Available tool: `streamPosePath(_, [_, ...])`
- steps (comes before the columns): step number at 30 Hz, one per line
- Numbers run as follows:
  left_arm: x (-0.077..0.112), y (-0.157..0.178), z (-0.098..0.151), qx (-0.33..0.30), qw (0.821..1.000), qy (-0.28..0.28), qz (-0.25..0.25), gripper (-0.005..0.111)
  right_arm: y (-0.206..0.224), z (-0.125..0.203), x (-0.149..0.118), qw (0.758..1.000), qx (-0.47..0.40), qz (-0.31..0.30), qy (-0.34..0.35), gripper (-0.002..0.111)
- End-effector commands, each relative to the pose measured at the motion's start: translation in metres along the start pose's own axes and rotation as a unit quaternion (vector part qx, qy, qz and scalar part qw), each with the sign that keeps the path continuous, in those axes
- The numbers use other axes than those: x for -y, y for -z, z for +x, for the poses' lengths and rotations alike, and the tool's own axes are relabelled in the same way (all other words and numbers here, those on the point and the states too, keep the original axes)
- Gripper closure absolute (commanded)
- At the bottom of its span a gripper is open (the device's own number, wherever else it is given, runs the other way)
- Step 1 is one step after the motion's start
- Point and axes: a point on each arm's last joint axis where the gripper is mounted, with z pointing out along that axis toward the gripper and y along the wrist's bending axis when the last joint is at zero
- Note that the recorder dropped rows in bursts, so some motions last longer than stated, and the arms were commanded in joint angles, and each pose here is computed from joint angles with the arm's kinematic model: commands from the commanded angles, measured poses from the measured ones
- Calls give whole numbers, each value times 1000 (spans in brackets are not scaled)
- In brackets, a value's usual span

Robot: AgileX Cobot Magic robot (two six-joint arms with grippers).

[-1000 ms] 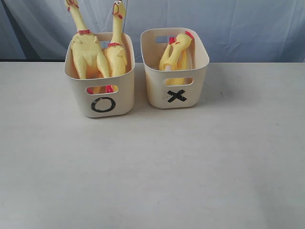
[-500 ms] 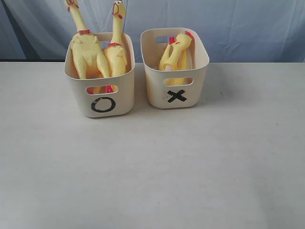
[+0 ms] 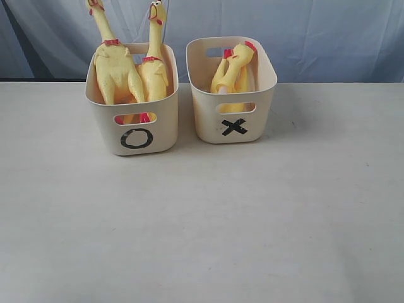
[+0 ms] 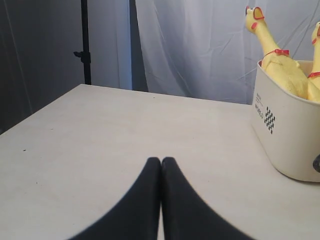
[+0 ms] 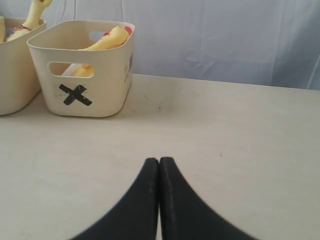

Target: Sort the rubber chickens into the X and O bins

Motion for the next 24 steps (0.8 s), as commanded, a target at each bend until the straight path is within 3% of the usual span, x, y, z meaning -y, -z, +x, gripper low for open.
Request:
streamPosePath(1, [0,0,2,-2,1000,6,1,107,0,1,0,1000,-4,0,3,109])
streamPosePath(19, [0,0,2,-1,1000,6,1,107,0,0,0,1000,2,-1,1,109])
streamPosePath(24, [3,0,2,-2,1000,0,26,107,1,0,-3,1000,4,-29,11,109])
